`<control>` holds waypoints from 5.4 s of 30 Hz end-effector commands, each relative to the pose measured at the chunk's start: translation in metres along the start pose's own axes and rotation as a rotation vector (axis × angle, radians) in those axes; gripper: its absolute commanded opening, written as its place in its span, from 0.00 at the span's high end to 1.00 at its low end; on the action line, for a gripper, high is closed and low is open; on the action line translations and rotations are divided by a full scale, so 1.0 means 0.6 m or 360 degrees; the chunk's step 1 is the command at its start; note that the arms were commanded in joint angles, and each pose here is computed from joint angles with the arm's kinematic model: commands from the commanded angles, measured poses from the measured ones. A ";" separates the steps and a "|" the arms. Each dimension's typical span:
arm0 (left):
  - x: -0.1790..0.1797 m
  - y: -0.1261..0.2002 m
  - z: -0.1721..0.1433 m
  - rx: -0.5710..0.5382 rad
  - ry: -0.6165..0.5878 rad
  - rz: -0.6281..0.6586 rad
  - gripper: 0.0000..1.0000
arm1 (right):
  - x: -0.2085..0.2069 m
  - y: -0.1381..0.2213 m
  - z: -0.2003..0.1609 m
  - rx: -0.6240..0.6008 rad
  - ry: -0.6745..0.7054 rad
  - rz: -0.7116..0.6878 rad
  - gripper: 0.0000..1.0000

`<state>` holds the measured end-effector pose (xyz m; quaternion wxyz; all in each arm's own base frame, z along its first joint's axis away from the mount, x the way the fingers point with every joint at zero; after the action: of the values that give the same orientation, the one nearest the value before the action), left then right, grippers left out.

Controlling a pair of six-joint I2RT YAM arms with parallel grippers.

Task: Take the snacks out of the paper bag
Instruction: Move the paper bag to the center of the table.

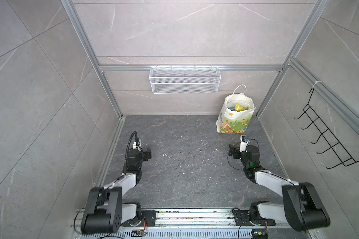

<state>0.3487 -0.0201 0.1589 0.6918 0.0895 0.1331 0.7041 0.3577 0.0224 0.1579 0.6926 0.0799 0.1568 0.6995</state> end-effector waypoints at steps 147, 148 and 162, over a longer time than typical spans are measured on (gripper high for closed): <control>-0.236 -0.064 0.052 0.0249 0.0052 -0.0319 0.32 | 0.186 -0.231 0.067 0.0467 -0.0737 0.0808 0.61; -0.238 -0.064 0.054 0.0240 0.0052 -0.0325 0.32 | 0.194 -0.226 0.066 0.0470 -0.0725 0.0826 0.61; -0.245 -0.077 0.052 0.0266 0.0048 -0.0331 0.32 | 0.279 -0.157 0.052 0.0478 -0.0876 0.0834 0.56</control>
<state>0.3976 -0.1620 0.1656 0.7478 0.1482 0.2167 0.6098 0.4555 0.1686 0.1169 0.5010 0.4067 0.0772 0.7600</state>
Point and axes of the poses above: each gripper's point midway between its finger pads, its own y axis back along the fingers, its own x axis along the line the jaws close on, z = x × y, the point moved 2 cm from there along y, back along the fingers, and after that the axes turned 7 degrees about y, right-handed, at the moved point
